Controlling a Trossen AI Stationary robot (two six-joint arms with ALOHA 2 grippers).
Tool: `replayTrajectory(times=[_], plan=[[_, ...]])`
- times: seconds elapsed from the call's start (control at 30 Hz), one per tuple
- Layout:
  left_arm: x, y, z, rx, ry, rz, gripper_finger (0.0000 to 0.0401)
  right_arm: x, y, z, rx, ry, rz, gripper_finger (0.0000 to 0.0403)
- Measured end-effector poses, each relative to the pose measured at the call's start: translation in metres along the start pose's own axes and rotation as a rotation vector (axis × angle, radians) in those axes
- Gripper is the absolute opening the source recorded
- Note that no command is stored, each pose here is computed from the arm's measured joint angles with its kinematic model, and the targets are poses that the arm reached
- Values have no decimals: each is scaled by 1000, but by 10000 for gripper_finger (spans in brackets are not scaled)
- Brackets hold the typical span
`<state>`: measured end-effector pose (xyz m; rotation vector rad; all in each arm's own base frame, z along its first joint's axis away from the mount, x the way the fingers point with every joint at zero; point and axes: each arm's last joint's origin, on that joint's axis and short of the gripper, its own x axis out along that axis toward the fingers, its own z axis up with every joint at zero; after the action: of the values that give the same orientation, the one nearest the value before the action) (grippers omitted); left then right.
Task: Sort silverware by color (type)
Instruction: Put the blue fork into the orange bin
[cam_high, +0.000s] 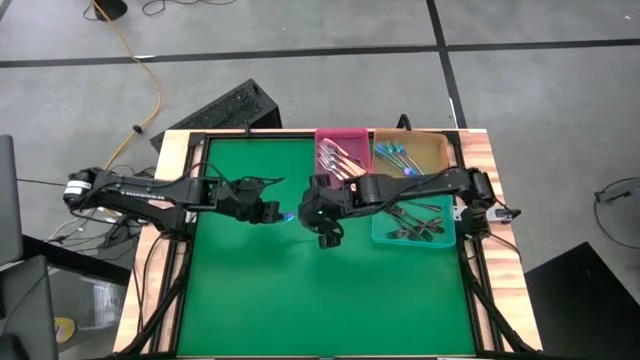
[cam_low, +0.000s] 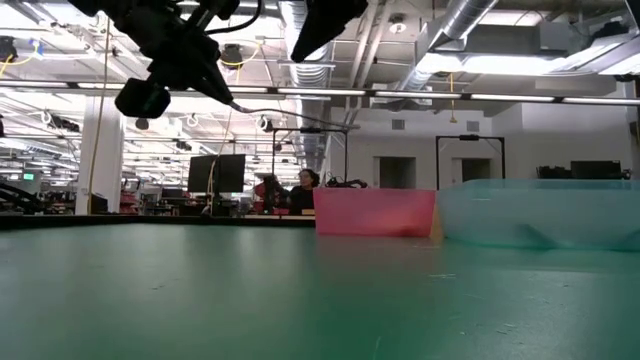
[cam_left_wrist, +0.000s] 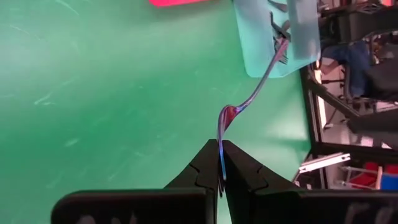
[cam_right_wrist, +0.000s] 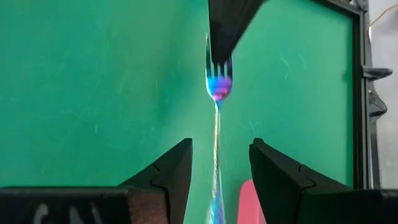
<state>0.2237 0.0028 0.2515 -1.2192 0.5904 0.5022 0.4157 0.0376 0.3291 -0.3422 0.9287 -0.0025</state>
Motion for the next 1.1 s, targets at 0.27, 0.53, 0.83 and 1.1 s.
replayTrajectory(times=[0.27, 0.53, 0.83, 1.1], plan=[[0, 2, 7, 16, 4, -4, 0, 14, 2, -2, 23, -44, -50, 180], [0, 4, 13, 32, 3, -4, 0, 30, 8, -8, 16, -64, -62, 180], [0, 3, 13, 33, 5, -9, 0, 43, 4, -16, 31, -45, -99, 180], [0, 3, 14, 32, 1, -17, 0, 70, 8, -18, 3, -19, -97, 180]])
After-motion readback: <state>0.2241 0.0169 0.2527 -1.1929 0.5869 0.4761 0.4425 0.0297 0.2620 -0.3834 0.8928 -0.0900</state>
